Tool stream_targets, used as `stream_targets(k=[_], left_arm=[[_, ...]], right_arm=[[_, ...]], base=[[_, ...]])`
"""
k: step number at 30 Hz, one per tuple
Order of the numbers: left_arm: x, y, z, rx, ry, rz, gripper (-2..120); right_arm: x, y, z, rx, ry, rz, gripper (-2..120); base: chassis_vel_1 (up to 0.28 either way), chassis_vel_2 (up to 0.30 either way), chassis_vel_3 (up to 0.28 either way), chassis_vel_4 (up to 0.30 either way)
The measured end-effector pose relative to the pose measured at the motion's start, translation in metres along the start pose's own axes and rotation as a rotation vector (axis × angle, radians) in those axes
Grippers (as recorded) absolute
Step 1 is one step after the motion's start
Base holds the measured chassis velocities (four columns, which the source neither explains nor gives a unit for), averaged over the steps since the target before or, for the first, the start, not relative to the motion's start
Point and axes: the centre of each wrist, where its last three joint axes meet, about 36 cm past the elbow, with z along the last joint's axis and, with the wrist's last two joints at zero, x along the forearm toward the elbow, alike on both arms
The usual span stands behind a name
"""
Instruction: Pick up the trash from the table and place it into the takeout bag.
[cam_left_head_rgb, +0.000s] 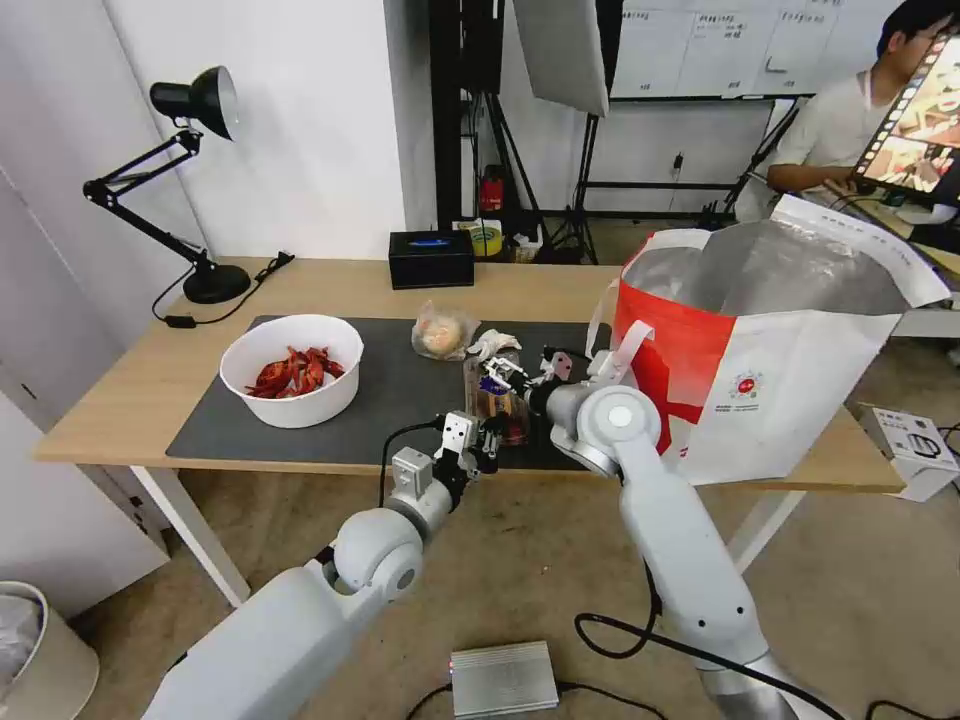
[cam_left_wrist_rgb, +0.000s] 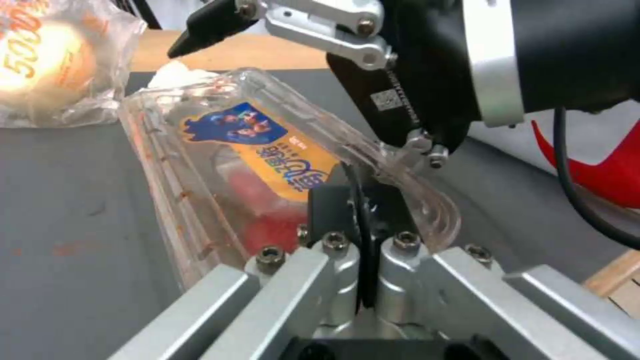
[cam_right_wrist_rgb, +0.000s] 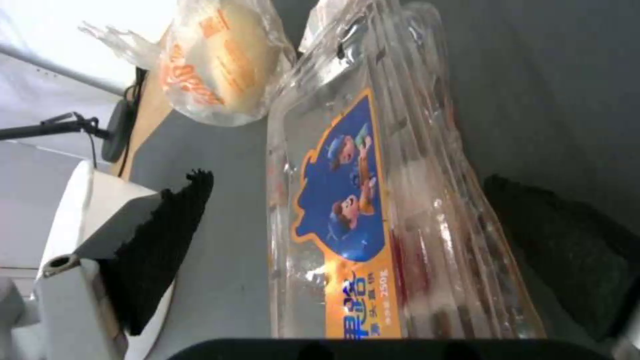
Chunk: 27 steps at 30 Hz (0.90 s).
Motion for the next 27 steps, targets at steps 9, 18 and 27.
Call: stream_targets(k=[9, 18, 27], left_arm=[[0.0012, 0.0005, 0.0002, 0.002, -0.002, -0.003, 0], [0.0021, 0.0007, 0.0004, 0.011, -0.007, -0.009, 0], [0.0027, -0.0021, 0.003, 0.017, -0.007, -0.007, 0]], right_arm=[[-0.0056, 0.0017, -0.0008, -0.002, 0.015, 0.0, 100], [-0.0089, 0.0037, -0.0022, 0.003, 0.034, 0.004, 100], [-0.0053, 0.0016, 0.0012, 0.002, 0.037, -0.012, 100]], base=[[0.0, 0.0, 0.0, 0.0], [0.0, 0.0, 0.0, 0.0], [0.0, 0.0, 0.0, 0.0]])
